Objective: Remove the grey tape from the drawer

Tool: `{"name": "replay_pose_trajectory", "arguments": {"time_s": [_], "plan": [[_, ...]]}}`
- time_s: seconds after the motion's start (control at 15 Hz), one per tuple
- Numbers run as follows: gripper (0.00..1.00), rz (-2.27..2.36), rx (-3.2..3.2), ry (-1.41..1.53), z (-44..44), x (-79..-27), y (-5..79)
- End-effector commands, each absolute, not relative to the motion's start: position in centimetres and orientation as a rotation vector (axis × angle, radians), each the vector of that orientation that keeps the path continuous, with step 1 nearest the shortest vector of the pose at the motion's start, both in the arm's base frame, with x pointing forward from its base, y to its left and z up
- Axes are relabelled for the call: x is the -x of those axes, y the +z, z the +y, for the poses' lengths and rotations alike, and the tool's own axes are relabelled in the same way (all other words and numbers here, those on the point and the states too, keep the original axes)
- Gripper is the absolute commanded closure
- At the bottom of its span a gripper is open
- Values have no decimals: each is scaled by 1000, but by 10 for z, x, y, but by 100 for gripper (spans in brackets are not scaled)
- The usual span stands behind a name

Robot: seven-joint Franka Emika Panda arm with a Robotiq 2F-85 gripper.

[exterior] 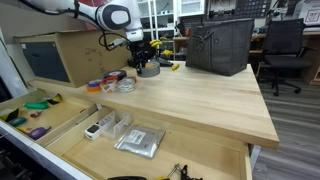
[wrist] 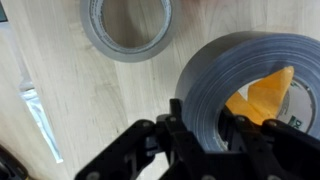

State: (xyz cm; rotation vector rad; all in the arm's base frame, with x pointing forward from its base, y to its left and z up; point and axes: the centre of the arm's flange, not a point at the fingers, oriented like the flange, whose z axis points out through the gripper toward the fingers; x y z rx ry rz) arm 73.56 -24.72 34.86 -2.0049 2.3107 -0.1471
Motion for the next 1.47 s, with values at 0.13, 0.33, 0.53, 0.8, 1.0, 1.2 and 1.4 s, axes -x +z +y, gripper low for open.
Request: {"name": "replay_pose_trajectory", "arguments": {"time_s": [0.13,0.33,0.53,0.8,1.0,1.2,1.4], "plan": [[88,2285,2018,-164,-223,-782,358],[88,2270,2039,-152,-218,-761,337],[63,2278,2051,-133,-215,-762,323],[88,2291,2044,-135,-219,-765,317],[88,2279,2040,-150,-219,-777,310],[88,2256,2031,-208,-214,-786,305],[88,2232,2034,-251,-207,-792,302]]}}
